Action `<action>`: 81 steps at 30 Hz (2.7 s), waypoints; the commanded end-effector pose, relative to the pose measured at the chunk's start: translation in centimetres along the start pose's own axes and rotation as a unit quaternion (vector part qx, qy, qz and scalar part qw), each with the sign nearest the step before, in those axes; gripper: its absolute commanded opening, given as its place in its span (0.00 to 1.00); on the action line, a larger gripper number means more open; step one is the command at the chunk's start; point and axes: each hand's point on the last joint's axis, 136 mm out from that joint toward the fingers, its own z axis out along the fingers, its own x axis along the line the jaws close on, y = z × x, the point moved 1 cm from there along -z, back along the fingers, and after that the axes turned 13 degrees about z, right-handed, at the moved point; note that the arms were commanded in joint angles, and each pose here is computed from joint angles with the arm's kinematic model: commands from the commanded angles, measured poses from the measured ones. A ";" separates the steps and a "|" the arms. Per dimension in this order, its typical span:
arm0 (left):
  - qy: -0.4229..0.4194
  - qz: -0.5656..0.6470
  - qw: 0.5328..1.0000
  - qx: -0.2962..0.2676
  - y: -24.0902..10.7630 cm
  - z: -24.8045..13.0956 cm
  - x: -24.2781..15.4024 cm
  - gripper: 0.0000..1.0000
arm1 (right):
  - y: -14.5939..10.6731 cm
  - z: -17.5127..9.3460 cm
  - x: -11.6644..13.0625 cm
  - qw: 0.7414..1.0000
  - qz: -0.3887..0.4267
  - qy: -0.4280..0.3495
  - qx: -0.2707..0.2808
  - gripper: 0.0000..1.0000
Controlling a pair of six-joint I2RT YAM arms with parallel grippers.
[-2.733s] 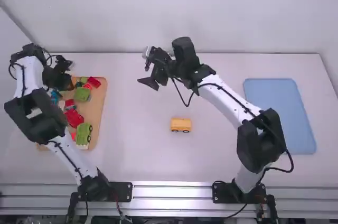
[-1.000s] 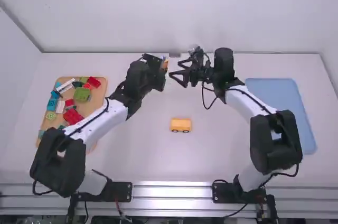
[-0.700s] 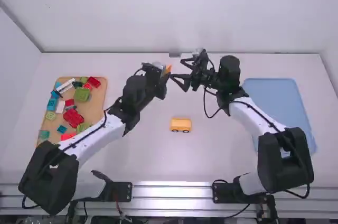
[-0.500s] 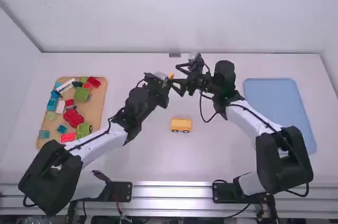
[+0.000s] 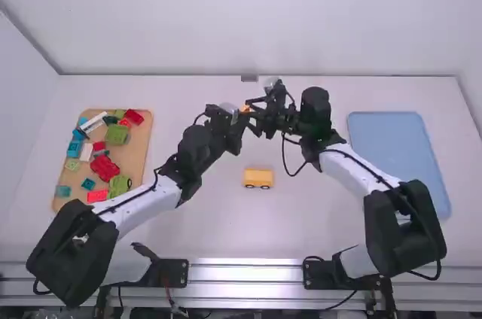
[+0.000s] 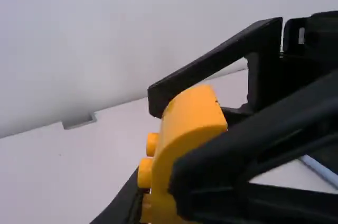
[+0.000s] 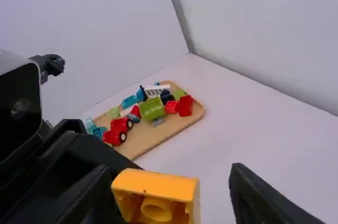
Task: Assemble lego blocks to make yellow taxi
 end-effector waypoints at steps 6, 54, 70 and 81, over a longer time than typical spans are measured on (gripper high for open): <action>-0.005 -0.003 1.000 -0.020 1.3 -0.4 -0.1 0.03 | -0.4 0.4 1.1 1.000 -0.011 0.014 0.007 0.34; -0.448 0.028 0.890 -0.082 3.0 -5.4 -4.5 0.70 | 0.6 -4.0 6.5 0.962 -0.137 0.233 0.041 0.10; -0.438 0.030 0.895 -0.080 3.0 -5.0 -4.6 0.26 | 0.4 -2.9 6.5 0.967 -0.133 0.215 0.037 0.09; -0.408 0.045 0.909 -0.066 1.2 -5.0 -2.1 0.02 | 1.2 -3.9 4.9 0.972 -0.133 0.191 0.026 0.99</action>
